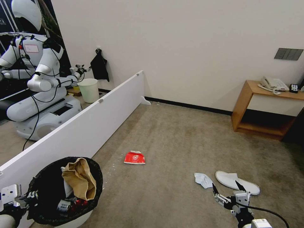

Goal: Pick up the trash bin, then pick up the garbage from the floor and place it into the trash bin.

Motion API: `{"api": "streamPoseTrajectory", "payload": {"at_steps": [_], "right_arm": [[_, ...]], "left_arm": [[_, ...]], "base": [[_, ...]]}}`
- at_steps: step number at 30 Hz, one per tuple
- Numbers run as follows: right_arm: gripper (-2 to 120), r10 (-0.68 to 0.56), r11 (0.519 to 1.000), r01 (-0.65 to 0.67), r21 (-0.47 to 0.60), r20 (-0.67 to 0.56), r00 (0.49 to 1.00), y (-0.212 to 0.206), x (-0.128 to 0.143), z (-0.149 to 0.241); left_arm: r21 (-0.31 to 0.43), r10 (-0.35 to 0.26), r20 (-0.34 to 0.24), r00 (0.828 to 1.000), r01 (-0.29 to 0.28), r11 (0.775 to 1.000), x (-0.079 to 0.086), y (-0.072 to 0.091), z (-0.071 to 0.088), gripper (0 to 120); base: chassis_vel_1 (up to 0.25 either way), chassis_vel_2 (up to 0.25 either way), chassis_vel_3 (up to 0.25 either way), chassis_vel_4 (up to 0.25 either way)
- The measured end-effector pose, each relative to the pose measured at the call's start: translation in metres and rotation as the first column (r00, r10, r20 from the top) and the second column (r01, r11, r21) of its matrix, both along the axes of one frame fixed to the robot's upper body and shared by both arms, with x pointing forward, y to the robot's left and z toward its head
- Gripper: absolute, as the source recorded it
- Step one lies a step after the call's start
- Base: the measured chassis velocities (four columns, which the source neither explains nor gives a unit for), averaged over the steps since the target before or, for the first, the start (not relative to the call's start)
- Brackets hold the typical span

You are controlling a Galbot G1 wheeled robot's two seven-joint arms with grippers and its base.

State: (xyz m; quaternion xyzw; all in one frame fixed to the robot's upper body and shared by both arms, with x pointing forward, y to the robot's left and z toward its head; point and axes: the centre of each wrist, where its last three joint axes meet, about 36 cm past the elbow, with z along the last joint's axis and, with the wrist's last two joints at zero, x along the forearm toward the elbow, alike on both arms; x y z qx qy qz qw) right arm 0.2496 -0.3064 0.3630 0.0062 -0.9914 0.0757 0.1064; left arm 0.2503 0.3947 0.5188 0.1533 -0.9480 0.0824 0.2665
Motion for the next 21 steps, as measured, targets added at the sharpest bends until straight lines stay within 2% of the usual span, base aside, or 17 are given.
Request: {"api": "streamPoseTrajectory", "payload": {"at_steps": [9,14,21], "right_arm": [[100,0.01,1.0,-0.01,0.0,0.009,1.0,-0.001,-0.001,-0.004],[100,0.018,1.0,-0.018,0.003,0.01,1.0,0.0,-0.001,-0.006],[100,0.027,1.0,-0.027,0.005,0.008,1.0,0.0,0.0,-0.007]], "left_arm": [[-0.033,-0.027,-0.012,1.0,0.027,0.999,-0.003,-0.011,0.003,4],[-0.071,-0.06,-0.006,0.998,0.06,0.996,-0.003,-0.022,0.005,4],[-0.077,-0.08,-0.012,0.997,0.079,0.994,-0.003,-0.028,0.005,4]], "base": [[0.0,0.0,0.0,0.0],[0.0,0.0,0.0,0.0],[0.0,0.0,0.0,0.0]]}}
